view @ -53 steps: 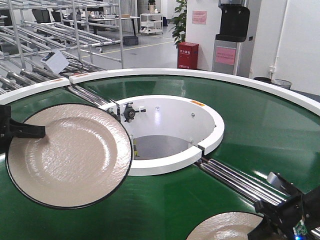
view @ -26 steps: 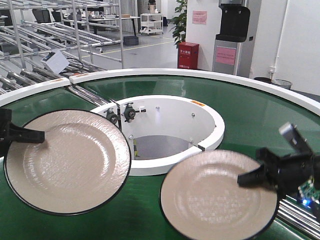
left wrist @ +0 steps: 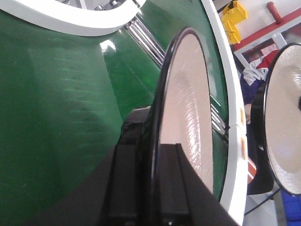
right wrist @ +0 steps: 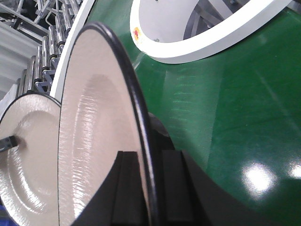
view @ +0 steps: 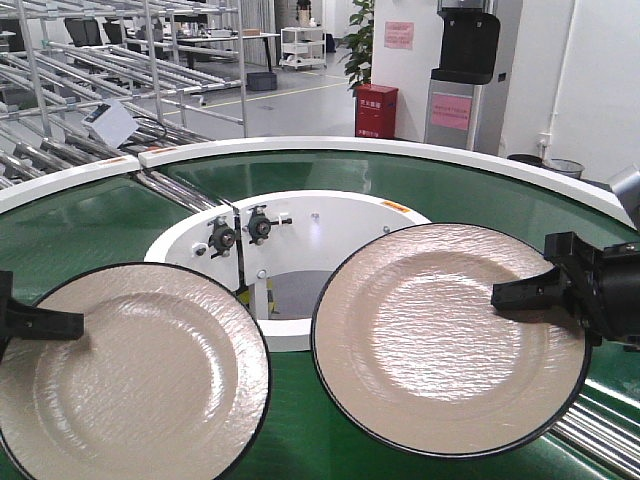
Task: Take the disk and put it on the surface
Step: 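Hold both plates upright while the base drives to the steel table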
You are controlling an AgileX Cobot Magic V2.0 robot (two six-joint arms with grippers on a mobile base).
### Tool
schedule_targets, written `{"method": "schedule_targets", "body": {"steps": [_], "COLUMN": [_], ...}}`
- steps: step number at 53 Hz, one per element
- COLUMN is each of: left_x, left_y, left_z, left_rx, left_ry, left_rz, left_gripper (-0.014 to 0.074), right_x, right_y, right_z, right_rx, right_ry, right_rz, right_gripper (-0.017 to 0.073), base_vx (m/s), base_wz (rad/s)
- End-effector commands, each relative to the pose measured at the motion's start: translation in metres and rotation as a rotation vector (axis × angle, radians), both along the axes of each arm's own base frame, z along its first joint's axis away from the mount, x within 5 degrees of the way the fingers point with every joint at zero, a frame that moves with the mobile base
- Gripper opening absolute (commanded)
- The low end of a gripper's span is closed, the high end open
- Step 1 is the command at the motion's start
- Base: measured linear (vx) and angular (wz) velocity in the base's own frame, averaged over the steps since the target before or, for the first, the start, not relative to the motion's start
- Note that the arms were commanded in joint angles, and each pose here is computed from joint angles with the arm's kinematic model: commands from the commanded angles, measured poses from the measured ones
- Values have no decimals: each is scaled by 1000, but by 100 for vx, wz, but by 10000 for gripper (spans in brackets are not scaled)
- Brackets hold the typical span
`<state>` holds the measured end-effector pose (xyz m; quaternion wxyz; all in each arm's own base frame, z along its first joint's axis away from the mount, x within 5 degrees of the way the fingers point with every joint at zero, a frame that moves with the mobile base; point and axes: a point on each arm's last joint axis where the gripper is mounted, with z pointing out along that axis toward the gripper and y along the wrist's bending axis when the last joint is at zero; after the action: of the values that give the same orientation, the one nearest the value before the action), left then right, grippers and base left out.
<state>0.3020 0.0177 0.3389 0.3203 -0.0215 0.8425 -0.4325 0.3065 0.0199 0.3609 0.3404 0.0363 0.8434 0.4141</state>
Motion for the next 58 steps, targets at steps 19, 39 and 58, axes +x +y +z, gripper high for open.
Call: {"method": "schedule_targets", "body": {"steps": [19,39,58], "left_x": [-21,-22,-22], "left_y": [-10,-10,-10], "left_z": [52,52,52], "left_rx": [-109,-108,-108], "left_ry": [-180,-179,-179], "left_rz": [59,52,52], "left_gripper": [-8,-8,-8], "right_x": [-8,-8,-8], "right_y": [3,3,3], "right_z": [30,30,30], "right_rx": [95,95,97], "right_ry": [-94,-94,-95], "right_rz": [-26,-26,-26], "right_gripper": [-9,-9,-9], "base_vx": [0,0,0], "base_wz": [0,0,0]}}
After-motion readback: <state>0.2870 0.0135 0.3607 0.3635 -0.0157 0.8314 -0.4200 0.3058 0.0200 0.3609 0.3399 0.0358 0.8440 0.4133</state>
